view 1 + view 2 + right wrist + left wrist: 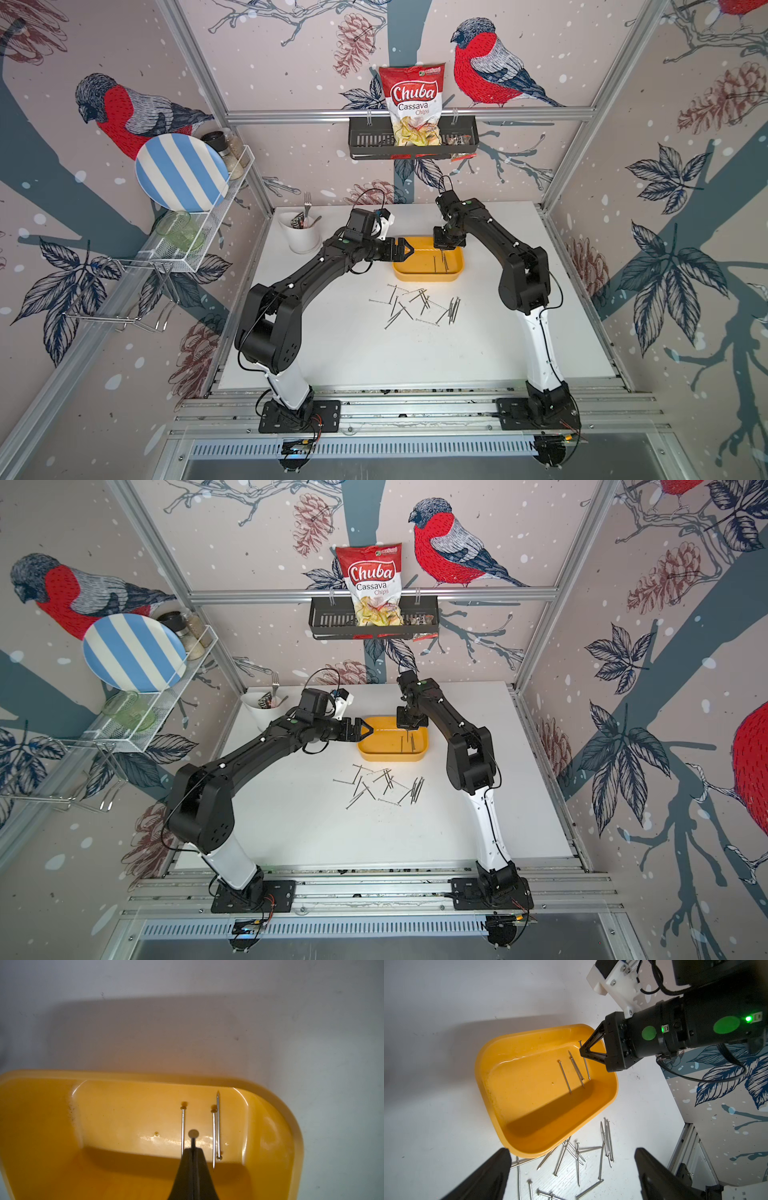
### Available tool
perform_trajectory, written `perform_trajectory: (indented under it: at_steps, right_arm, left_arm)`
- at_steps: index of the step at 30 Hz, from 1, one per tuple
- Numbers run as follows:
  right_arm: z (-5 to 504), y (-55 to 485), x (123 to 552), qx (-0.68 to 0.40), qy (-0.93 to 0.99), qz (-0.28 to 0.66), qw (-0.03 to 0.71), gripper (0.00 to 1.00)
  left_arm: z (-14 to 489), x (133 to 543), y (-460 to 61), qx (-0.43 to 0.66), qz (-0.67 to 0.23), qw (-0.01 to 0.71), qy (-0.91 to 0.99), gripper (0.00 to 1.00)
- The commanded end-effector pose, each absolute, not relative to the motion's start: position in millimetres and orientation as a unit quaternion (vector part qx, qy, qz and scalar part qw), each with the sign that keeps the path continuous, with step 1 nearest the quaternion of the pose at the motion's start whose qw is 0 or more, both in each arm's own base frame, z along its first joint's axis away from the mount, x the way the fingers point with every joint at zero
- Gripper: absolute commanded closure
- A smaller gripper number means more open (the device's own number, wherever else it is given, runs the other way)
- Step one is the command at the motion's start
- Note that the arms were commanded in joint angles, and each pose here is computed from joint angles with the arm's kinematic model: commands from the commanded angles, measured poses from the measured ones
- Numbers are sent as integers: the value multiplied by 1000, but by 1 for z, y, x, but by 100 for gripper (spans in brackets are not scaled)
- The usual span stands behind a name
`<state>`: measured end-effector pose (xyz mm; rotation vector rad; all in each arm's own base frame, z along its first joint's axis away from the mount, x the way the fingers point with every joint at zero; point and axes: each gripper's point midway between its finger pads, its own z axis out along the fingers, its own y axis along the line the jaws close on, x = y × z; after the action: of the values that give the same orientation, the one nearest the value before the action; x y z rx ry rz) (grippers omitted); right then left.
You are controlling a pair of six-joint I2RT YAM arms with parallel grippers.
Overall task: Put the nails on the desktop into the storage box
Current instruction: Place the nail in the storage box.
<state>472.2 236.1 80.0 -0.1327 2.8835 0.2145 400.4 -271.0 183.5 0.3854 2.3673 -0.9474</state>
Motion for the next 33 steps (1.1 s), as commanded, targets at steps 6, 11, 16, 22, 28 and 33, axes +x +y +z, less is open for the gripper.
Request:
perform_trajectory:
  at_steps: [6, 11, 16, 22, 28, 33]
  right_arm:
    - [54, 241, 472, -59, 990, 72, 108, 100]
    - [38, 242, 466, -62, 991, 64, 95, 100]
    - [30, 244, 461, -64, 992, 59, 89, 100]
    - [32, 242, 460, -62, 993, 51, 91, 84]
    - [59, 246, 461, -60, 990, 58, 113, 77]
    - [115, 253, 458, -54, 984, 74, 154, 75]
  left_arm:
    - [178, 401, -277, 157, -355, 262, 883, 5]
    - [175, 400, -276, 159, -352, 258, 886, 5]
    - [173, 396, -274, 161, -350, 254, 887, 5]
    - [174, 393, -273, 161, -350, 255, 887, 5]
    - [174, 387, -271, 157, -354, 257, 885, 5]
    - [175, 382, -269, 158, -355, 260, 884, 5]
